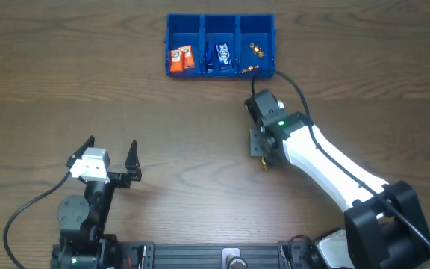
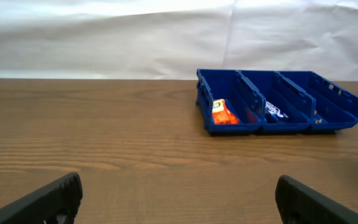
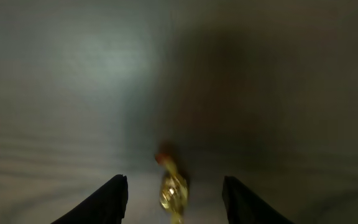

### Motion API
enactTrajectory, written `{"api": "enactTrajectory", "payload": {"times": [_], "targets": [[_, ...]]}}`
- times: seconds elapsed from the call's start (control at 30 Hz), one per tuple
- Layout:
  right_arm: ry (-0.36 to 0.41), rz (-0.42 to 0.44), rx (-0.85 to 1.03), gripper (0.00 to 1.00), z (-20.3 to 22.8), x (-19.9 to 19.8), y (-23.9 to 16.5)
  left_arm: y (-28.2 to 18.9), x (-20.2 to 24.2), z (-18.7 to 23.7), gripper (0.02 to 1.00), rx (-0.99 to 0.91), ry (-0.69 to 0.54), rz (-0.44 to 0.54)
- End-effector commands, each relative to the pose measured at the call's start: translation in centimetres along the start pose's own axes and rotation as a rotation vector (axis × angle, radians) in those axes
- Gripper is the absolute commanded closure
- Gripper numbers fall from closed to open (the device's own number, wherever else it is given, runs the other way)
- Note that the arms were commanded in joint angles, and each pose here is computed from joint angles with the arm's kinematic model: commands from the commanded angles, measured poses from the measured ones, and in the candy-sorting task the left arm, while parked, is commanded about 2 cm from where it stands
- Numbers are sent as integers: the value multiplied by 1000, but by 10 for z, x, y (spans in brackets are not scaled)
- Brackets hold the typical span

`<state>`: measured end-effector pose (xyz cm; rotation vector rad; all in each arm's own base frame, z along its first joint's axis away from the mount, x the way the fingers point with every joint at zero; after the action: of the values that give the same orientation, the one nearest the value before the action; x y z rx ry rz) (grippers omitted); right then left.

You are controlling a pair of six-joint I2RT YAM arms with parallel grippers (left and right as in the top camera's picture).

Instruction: Sort Candies Into Trays

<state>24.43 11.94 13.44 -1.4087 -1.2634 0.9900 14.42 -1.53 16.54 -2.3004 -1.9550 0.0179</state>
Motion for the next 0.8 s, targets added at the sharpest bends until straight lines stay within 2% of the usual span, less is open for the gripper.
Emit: {"api": "enactTrajectory", "payload": {"times": [0.03, 0.43, 0.7, 0.8], "targets": [[27, -1, 48, 481, 10, -2, 9, 1, -2, 12, 20, 44, 9, 19], [16, 60, 135, 481, 20, 1, 34, 1, -2, 12, 20, 44, 9, 19], [17, 72, 150, 496, 21, 0, 40, 1, -2, 12, 20, 44, 9, 19], [16, 80, 162, 538, 22, 0, 45, 1, -2, 12, 20, 44, 9, 19]]}}
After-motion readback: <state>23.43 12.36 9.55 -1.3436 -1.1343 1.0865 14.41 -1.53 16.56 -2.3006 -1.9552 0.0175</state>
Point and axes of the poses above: each gripper's point midway between its finger pads, its own y axis out along the fingers, its own x axis along the line the jaws close on, z = x × y, the point moved 10 cm from there along -y, back along the fingers, and after that the axes turned 8 degrees about y, right-handed, at the moved point
